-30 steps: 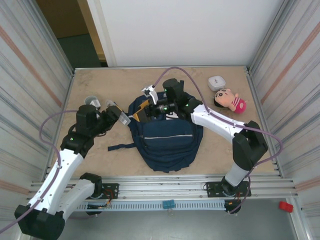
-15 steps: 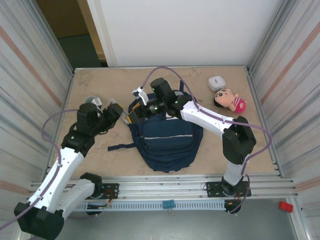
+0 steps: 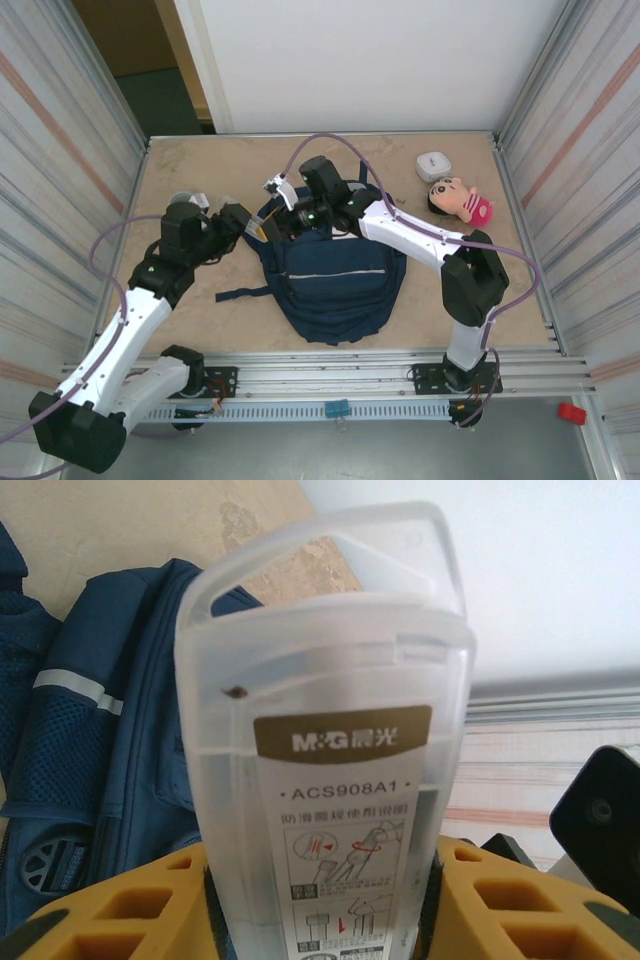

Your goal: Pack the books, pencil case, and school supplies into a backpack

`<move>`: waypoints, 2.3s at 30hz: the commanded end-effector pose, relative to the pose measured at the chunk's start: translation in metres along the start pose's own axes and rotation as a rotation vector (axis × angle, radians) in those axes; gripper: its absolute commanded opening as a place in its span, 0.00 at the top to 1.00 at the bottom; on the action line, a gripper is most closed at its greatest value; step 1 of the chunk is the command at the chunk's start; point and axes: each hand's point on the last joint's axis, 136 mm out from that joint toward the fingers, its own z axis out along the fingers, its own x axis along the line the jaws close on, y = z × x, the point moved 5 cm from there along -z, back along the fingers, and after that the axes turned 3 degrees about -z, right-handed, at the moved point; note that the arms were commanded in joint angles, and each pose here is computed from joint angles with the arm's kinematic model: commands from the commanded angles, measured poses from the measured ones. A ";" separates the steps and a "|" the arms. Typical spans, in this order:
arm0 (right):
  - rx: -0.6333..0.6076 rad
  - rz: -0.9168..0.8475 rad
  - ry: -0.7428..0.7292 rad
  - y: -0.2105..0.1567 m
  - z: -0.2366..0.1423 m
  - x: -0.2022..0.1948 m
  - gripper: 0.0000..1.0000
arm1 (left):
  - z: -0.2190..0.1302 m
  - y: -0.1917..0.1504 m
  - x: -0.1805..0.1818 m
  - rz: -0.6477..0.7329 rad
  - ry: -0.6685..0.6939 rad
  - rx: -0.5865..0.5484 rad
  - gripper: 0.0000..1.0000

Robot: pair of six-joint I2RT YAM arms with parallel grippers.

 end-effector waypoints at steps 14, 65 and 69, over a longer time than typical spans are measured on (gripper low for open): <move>-0.331 0.217 -0.127 -0.016 -0.104 -0.053 0.87 | 0.000 -0.027 -0.040 0.911 0.040 0.021 0.22; -0.451 0.375 -0.381 -0.073 -0.202 -0.070 0.91 | 0.097 -0.176 -0.010 1.996 -0.110 0.294 0.49; -0.459 0.367 -0.394 -0.074 -0.209 -0.063 0.91 | 0.102 -0.187 -0.001 1.986 -0.159 0.361 0.50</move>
